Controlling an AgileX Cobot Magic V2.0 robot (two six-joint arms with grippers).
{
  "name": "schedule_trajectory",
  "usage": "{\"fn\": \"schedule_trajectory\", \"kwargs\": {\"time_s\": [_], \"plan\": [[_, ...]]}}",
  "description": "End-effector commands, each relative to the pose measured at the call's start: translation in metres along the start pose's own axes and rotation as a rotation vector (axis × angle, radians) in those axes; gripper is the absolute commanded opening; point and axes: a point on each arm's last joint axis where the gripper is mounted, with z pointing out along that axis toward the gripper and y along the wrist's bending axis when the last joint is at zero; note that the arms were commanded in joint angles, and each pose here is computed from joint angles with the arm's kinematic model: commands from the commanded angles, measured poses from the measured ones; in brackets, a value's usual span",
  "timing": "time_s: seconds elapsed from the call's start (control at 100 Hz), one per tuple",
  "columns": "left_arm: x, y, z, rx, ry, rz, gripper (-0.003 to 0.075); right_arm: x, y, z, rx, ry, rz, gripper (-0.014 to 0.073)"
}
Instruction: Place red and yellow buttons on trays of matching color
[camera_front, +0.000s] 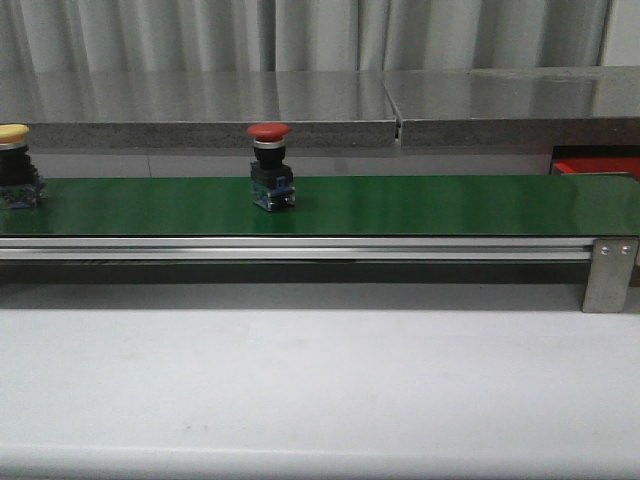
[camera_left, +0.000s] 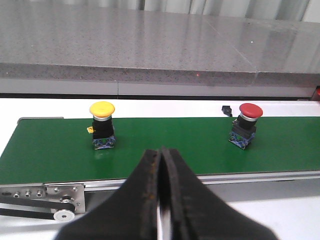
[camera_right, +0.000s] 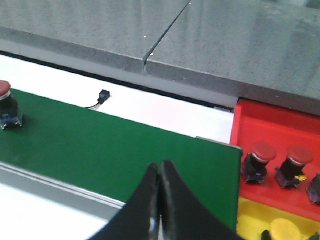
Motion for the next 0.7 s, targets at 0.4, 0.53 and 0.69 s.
{"fn": "schedule_trajectory", "kwargs": {"time_s": [0.4, 0.53, 0.69], "plan": [[-0.014, -0.001, -0.002, -0.006, -0.087, -0.017, -0.002, -0.005, -0.002, 0.018, -0.073, 0.004, 0.148, 0.058], [-0.014, -0.001, -0.002, -0.006, -0.087, -0.017, -0.002, -0.006, -0.005, 0.034, -0.116, 0.052, 0.119, 0.0563], [-0.014, -0.001, -0.002, -0.006, -0.087, -0.017, -0.002, -0.018, -0.012, 0.062, -0.195, 0.105, 0.13, 0.0563]]}}
